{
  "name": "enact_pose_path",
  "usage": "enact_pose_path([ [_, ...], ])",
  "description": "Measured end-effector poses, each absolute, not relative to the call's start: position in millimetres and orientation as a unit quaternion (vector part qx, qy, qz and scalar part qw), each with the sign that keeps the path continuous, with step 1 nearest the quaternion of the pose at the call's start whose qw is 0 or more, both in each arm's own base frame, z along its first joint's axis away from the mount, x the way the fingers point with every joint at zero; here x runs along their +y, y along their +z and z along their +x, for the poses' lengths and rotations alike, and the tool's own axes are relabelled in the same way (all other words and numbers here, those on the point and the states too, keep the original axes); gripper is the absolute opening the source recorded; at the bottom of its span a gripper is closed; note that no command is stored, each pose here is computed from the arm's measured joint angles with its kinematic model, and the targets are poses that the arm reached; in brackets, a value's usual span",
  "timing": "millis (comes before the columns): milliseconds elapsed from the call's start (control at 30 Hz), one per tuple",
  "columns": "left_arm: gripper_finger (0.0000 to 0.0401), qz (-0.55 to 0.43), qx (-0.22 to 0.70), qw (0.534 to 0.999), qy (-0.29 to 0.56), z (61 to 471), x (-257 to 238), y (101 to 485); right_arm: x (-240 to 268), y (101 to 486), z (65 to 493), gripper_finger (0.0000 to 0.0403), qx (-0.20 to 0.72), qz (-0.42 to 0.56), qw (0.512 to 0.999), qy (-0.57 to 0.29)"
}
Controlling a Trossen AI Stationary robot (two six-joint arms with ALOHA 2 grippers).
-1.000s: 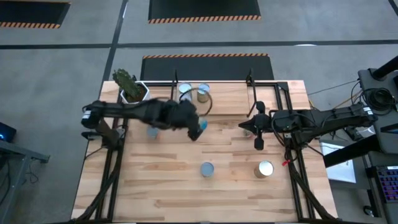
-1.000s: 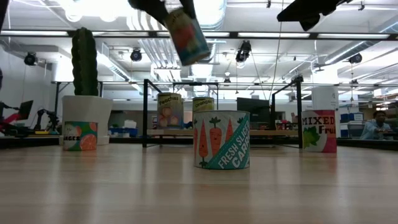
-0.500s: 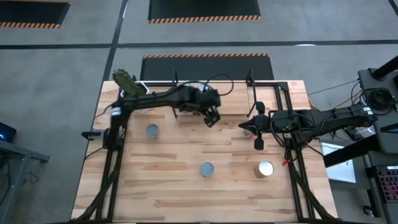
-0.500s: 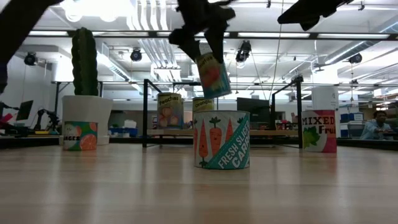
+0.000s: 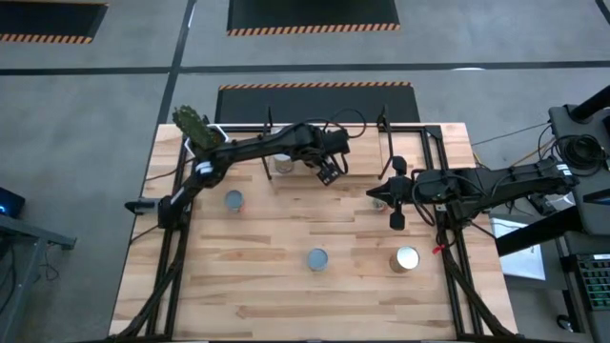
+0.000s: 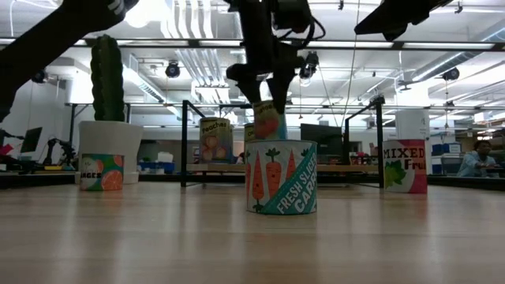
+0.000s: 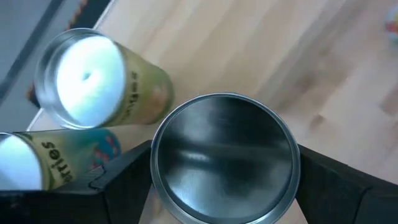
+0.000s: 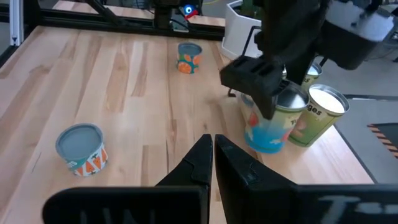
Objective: Pick and place cans onto a shelf
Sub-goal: Put the canned tomatoes on the shelf
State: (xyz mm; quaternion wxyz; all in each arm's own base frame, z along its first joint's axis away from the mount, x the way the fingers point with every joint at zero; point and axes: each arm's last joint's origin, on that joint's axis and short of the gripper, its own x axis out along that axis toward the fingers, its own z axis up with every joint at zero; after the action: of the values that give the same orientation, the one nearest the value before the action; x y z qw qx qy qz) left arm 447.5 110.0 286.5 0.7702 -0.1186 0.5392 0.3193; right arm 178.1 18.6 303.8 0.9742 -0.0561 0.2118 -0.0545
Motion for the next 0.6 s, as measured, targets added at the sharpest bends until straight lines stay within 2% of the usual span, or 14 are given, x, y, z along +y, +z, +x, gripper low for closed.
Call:
enact_pose_path([
  [133,0.0315,-0.097,0.539,0.761,0.348,447.0,114.4,280.6,18.6,303.7,178.1,0.0009,0.212,-0.056,0.974,-0.054],
  [600,0.0331,-0.088,0.539,0.764,0.343,448.8,120.3,272.8,18.6,303.7,178.1,0.0009,0.212,-0.056,0.974,-0.055],
])
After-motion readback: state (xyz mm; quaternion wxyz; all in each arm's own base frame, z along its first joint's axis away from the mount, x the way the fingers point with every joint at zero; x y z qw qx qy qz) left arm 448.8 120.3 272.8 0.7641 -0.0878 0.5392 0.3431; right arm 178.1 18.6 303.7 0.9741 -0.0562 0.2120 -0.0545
